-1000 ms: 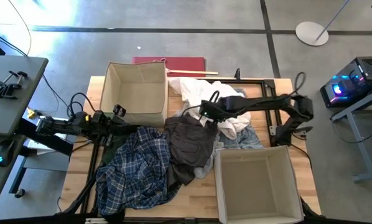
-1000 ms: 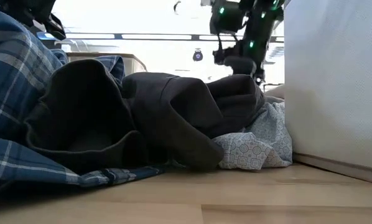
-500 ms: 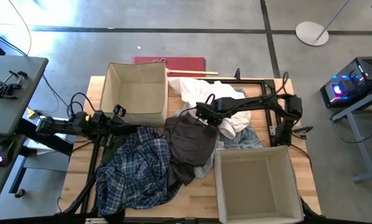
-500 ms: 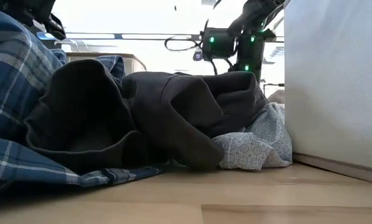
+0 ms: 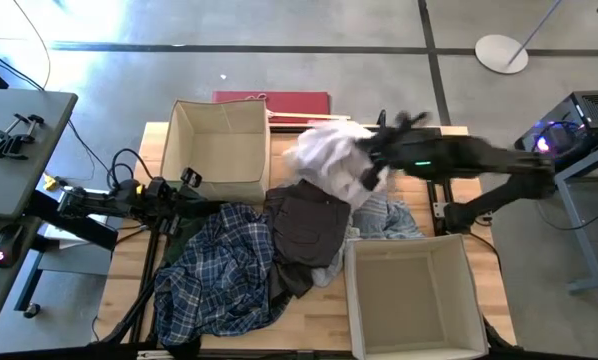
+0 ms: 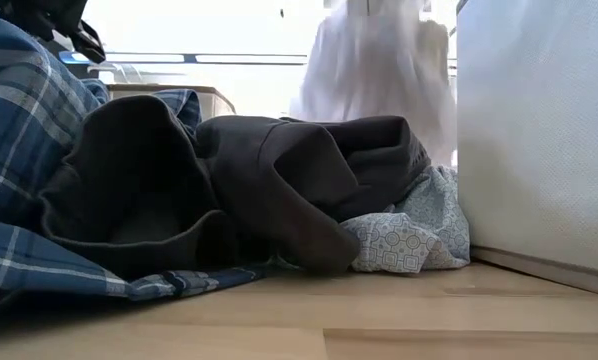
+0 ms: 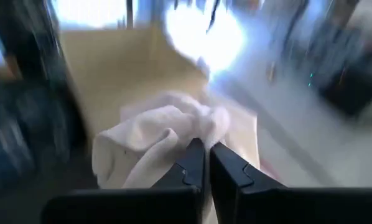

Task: Sort clothes
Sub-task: Put the white shirt into the bottom laundry bin

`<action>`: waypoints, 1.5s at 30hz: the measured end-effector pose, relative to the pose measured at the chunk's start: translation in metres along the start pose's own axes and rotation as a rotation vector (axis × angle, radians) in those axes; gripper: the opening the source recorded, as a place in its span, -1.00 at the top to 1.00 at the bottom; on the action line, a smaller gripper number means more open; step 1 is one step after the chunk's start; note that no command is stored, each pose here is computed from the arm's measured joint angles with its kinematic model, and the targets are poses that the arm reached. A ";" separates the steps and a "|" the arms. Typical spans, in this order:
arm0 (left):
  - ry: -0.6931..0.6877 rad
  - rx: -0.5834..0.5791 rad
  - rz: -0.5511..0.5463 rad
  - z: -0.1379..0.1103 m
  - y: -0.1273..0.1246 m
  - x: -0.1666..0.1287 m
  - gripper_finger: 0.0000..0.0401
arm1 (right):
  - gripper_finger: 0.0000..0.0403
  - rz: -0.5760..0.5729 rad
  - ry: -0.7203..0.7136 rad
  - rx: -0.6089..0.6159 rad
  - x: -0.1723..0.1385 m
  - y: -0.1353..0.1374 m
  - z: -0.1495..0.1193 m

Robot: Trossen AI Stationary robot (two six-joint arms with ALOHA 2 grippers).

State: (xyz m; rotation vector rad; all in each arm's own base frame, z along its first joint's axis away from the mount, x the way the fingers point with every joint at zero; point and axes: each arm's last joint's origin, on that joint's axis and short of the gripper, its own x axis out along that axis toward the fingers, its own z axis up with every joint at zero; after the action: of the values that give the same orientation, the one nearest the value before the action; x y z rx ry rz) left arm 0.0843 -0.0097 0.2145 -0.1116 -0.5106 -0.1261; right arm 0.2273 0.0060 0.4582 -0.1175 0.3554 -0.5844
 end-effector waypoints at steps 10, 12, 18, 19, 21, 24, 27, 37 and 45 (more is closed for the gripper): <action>-0.023 0.030 -0.001 0.002 0.000 0.000 1.00 | 1.00 0.455 -1.082 0.070 -0.139 -0.048 0.090; -0.022 0.030 -0.001 0.002 0.000 0.000 1.00 | 1.00 0.660 -1.267 0.035 -0.156 -0.055 0.095; -0.027 0.030 -0.002 0.003 0.000 0.000 1.00 | 1.00 1.043 -1.502 0.082 -0.188 -0.071 0.111; -0.027 0.030 -0.001 0.003 0.000 0.000 1.00 | 1.00 1.060 -1.491 0.095 -0.189 -0.070 0.112; -0.026 0.031 -0.001 0.003 0.000 0.000 1.00 | 1.00 1.070 -1.451 0.097 -0.187 -0.064 0.115; -0.026 0.031 -0.001 0.003 0.000 0.000 1.00 | 1.00 1.050 -1.238 0.061 -0.170 -0.038 0.111; -0.026 0.031 -0.001 0.003 0.000 0.000 1.00 | 1.00 0.934 -0.955 -0.005 -0.146 -0.002 0.096; -0.025 0.029 -0.001 0.002 0.000 0.000 1.00 | 1.00 0.657 -0.516 0.002 -0.136 0.070 0.049; -0.025 0.028 -0.002 0.002 0.000 0.000 1.00 | 1.00 0.711 -0.224 0.120 -0.187 0.082 0.003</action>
State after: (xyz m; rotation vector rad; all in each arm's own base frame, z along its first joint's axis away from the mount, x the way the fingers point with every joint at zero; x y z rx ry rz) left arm 0.0831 -0.0096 0.2165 -0.0854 -0.5367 -0.1192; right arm 0.1263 0.1782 0.4994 0.0617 0.1248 0.1129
